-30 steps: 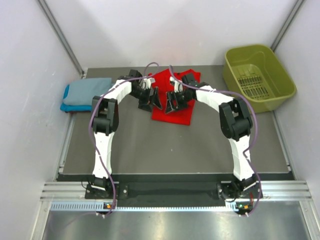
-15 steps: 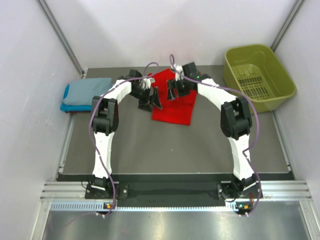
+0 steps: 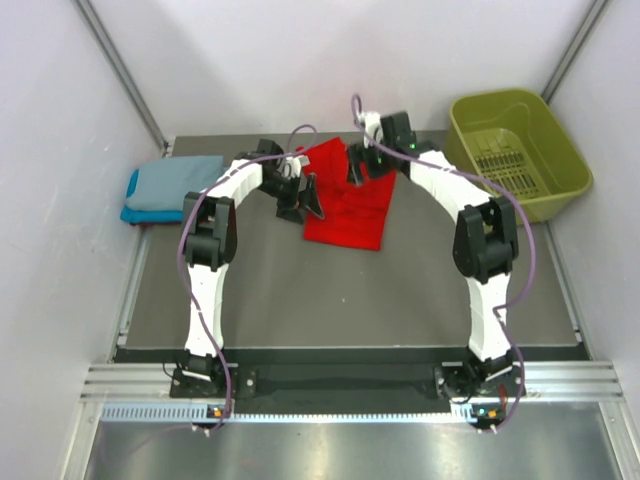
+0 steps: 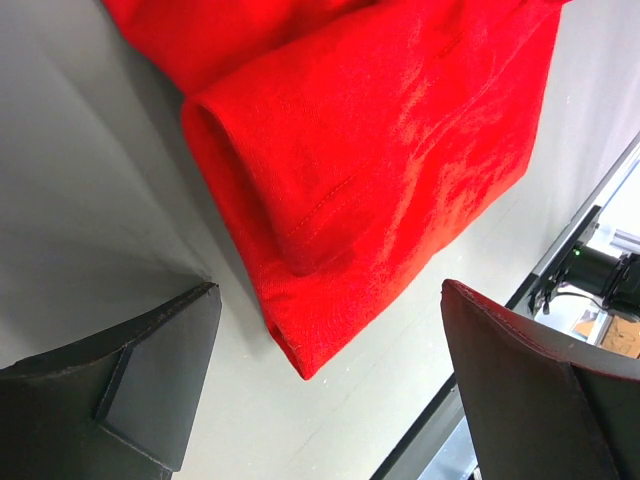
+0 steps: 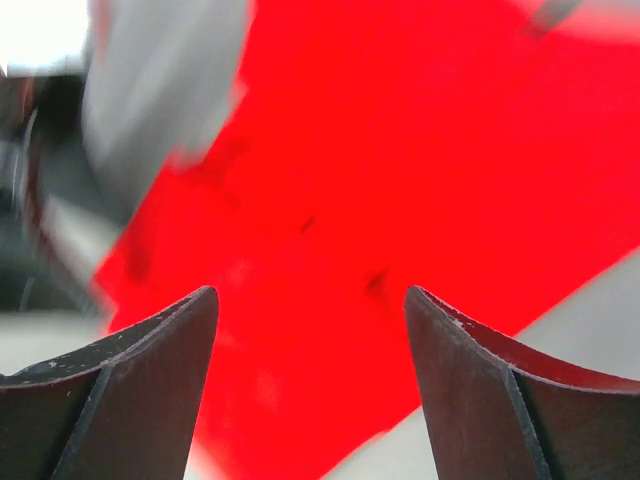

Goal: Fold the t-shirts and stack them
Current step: Fold the tshirt

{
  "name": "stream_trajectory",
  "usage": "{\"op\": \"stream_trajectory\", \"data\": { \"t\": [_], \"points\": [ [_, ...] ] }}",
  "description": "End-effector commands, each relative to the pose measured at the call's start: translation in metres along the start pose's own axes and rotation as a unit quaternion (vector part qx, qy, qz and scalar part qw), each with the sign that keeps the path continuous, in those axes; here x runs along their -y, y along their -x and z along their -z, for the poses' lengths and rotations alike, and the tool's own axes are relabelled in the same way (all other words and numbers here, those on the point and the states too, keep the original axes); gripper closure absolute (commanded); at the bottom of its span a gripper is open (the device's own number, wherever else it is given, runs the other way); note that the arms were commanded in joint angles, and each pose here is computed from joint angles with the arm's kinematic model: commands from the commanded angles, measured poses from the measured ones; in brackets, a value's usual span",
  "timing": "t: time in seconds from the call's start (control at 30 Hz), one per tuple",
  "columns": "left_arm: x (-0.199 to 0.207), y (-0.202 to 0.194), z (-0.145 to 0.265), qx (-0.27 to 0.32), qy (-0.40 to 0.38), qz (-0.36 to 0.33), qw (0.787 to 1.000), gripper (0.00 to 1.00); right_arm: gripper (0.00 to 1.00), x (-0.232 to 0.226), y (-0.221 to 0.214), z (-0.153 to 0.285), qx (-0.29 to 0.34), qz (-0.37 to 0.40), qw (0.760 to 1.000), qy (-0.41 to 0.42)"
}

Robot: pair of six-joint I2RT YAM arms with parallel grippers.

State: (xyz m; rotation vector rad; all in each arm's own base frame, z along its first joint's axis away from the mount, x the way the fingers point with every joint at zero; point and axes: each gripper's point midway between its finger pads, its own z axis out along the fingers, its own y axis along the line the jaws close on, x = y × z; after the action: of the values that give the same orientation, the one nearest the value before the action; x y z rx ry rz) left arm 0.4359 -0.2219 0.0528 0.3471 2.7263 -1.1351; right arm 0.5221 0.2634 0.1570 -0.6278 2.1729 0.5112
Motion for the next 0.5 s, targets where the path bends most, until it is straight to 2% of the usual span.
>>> {"op": "stream_trajectory", "data": {
  "t": [0.0,0.2,0.47],
  "points": [
    [-0.028,-0.007,-0.009,-0.008,0.039,0.001,0.999,0.02,0.25,-0.066,-0.034,0.039,-0.054,-0.011,0.993,0.103],
    [-0.028,-0.006,-0.009,-0.004,0.038,0.004,0.999,0.02,0.25,-0.088,-0.080,0.049,-0.103,-0.045,0.982,0.150],
    [-0.029,-0.010,-0.009,-0.008,0.035,0.007,0.999,0.03,0.25,-0.091,-0.096,0.019,-0.126,-0.048,0.978,0.162]
  ]
}}
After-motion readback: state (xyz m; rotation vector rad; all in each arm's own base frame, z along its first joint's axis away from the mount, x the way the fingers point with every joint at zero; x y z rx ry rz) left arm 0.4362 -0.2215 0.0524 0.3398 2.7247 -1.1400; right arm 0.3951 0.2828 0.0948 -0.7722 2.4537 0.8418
